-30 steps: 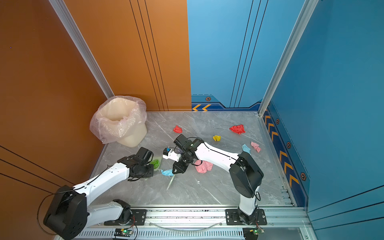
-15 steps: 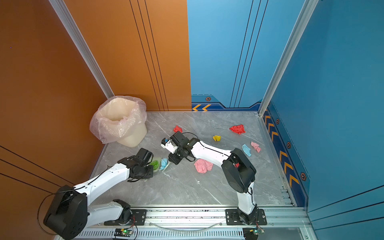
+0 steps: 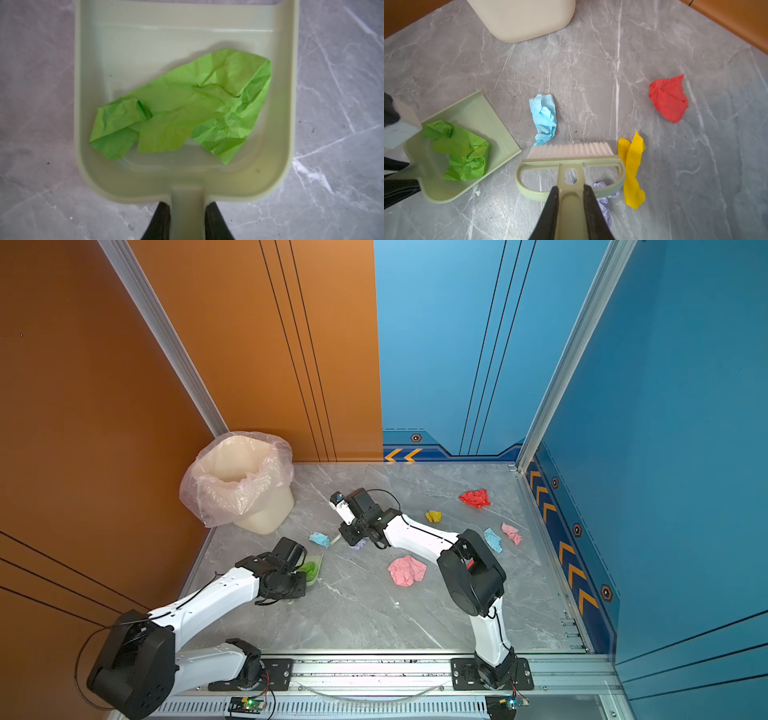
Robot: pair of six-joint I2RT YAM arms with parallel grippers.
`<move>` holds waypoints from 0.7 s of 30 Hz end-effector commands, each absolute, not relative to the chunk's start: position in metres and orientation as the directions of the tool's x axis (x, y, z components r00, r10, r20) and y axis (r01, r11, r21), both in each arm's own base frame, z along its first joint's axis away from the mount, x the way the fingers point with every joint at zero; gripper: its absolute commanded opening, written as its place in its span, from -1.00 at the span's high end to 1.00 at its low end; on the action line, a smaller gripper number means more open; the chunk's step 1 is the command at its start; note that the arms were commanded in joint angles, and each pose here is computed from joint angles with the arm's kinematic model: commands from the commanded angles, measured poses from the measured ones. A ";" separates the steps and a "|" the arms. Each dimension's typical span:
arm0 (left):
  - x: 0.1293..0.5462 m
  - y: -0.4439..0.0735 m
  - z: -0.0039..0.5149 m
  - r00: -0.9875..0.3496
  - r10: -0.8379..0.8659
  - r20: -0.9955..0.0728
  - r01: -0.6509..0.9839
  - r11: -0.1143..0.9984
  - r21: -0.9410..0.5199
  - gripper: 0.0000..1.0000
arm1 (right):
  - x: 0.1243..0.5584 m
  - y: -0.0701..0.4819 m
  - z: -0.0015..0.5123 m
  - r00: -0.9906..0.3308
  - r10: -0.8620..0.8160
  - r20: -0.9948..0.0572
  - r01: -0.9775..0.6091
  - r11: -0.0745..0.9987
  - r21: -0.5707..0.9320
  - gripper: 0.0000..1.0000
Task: Sweep away the paper scraps from the table
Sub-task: 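Lift the brush and move it behind the light blue scrap, then sweep the light blue scrap into the dustpan with the right gripper's brush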
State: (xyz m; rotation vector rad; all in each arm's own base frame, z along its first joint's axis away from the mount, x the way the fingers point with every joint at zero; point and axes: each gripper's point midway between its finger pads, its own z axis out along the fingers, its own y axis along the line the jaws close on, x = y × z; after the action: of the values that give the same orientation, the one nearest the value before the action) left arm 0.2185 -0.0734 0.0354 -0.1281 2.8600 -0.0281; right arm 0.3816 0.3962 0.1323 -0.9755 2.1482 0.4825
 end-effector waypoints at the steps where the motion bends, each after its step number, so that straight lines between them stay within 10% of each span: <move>1: 0.213 -0.076 0.032 -0.963 -0.079 -0.256 -0.070 0.996 -0.047 0.91 | 0.400 0.394 0.171 -0.416 -0.408 -0.813 -0.724 0.690 0.025 1.00; 21: 0.222 -0.090 0.035 -0.961 -0.058 -0.272 -0.042 0.997 -0.061 0.92 | 0.417 0.424 0.124 -0.493 -0.429 -0.757 -0.667 0.745 0.013 1.00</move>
State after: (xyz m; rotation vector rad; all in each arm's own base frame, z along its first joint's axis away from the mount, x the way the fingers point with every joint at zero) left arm 0.2205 -0.0828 0.0338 -0.0884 2.8551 -0.0515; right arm 0.4283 0.4213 0.1278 -0.7664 2.1406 0.3972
